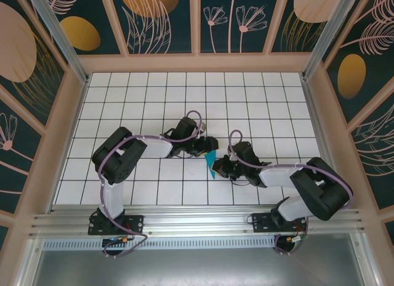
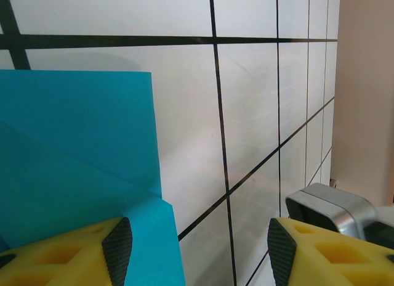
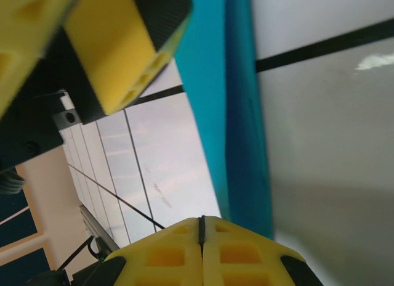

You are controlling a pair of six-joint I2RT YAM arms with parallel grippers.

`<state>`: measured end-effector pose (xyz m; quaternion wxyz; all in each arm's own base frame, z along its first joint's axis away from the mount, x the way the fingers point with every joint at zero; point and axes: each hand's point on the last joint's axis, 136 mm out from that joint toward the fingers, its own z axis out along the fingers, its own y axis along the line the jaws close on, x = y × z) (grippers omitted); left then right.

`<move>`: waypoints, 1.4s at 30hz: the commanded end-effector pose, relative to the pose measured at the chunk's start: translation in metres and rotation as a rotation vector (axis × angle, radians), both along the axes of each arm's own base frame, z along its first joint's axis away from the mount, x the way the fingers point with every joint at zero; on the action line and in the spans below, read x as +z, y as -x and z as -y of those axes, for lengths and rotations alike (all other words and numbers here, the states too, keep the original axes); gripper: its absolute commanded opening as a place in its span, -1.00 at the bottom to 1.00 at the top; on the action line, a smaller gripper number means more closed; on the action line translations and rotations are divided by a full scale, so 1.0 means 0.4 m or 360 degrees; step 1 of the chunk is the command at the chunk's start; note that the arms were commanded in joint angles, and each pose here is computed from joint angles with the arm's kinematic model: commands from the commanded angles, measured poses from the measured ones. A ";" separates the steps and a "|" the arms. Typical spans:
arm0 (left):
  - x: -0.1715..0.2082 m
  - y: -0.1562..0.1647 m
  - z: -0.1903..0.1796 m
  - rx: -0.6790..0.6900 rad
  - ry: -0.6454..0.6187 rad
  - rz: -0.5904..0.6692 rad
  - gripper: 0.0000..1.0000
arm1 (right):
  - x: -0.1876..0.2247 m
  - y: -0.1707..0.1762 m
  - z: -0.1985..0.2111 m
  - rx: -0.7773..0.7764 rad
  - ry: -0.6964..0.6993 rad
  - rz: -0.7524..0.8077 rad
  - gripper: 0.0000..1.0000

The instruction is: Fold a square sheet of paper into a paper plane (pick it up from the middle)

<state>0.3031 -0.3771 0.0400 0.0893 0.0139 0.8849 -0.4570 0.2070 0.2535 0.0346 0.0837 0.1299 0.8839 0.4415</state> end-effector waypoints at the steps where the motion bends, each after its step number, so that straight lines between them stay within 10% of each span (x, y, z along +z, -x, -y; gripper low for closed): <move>1: -0.122 0.002 -0.047 0.0052 -0.0230 -0.0042 0.26 | -0.008 0.014 -0.006 0.0036 -0.0052 -0.0032 -0.85; 25: -0.130 0.005 -0.050 0.0060 -0.0242 -0.0056 0.26 | -0.127 0.070 0.057 0.0030 0.0283 -0.0262 -0.88; 42: -0.129 0.006 -0.053 0.0058 -0.0246 -0.0057 0.25 | -0.029 0.058 -0.017 0.0144 0.0005 -0.0120 -0.85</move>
